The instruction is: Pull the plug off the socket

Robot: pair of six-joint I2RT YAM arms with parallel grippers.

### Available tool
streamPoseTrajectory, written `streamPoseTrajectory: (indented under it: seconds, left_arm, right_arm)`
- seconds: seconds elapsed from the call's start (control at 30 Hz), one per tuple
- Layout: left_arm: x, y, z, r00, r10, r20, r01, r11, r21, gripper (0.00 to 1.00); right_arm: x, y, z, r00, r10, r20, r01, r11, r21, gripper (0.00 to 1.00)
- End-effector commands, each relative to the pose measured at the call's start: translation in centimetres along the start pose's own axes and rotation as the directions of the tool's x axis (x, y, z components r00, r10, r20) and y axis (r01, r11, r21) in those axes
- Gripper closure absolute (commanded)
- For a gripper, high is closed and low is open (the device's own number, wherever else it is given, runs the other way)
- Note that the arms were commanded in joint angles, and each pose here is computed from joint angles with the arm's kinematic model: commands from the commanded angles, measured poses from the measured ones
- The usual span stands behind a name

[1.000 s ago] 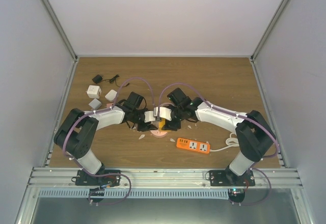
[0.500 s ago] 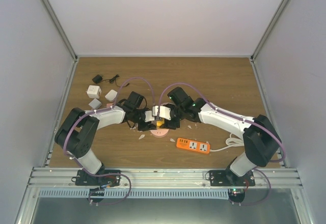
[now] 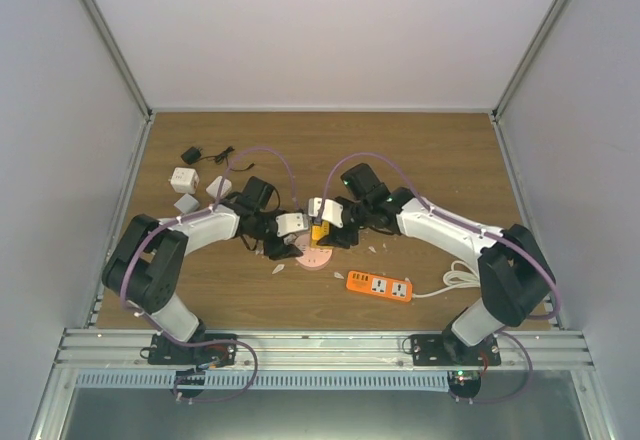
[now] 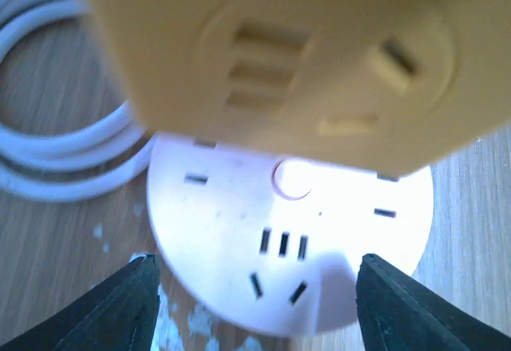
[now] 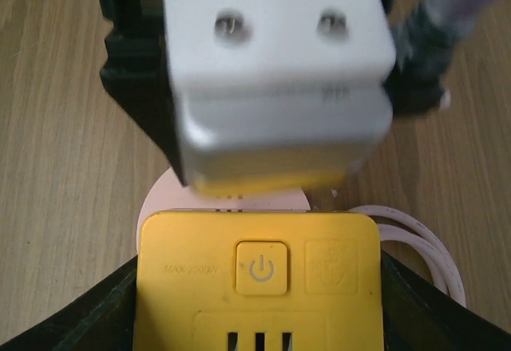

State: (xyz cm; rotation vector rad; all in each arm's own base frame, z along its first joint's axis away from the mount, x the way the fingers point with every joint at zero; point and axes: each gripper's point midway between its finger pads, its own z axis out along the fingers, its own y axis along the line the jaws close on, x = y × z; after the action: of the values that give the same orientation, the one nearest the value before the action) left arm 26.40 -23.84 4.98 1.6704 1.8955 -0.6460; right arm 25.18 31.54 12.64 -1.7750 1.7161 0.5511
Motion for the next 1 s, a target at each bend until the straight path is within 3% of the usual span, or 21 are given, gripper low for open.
streamPoseTrajectory:
  seconds: [0.0,0.23,0.43,0.6,0.77,0.97]
  left_arm:
    - [-1.4,0.9,-2.5,0.994,-0.086,0.066,0.087,0.996,0.000,0.29]
    - [-4.4,3.3,-5.8,0.981,-0.079,0.179,0.094,0.992,-0.079,0.13]
    - [-6.4,6.4,-8.4,0.979,-0.045,0.200,0.092,0.968,-0.233,0.01]
    - [-9.1,7.6,-10.8,0.968,-0.019,0.250,0.097,0.948,-0.302,0.01]
    - [-10.9,8.1,-11.5,0.962,-0.018,0.274,0.113,0.935,-0.337,0.01]
    - [-12.2,7.6,-9.6,0.978,0.015,0.207,0.065,0.926,-0.373,0.01]
  right_arm:
    - [-1.0,-0.3,-1.1,0.996,0.025,0.080,-0.024,1.000,-0.007,0.71]
    - [-1.8,-3.0,-2.9,0.980,0.126,0.156,-0.128,0.992,0.002,0.72]
    - [-4.5,-8.6,-7.0,0.894,0.312,0.323,-0.322,0.946,-0.021,0.70]
    - [-5.1,-11.3,-8.9,0.796,0.446,0.410,-0.445,0.889,-0.104,0.70]
    - [-5.0,-11.2,-8.7,0.724,0.546,0.423,-0.511,0.835,-0.204,0.69]
    - [-4.7,-10.9,-7.9,0.660,0.626,0.416,-0.560,0.779,-0.284,0.67]
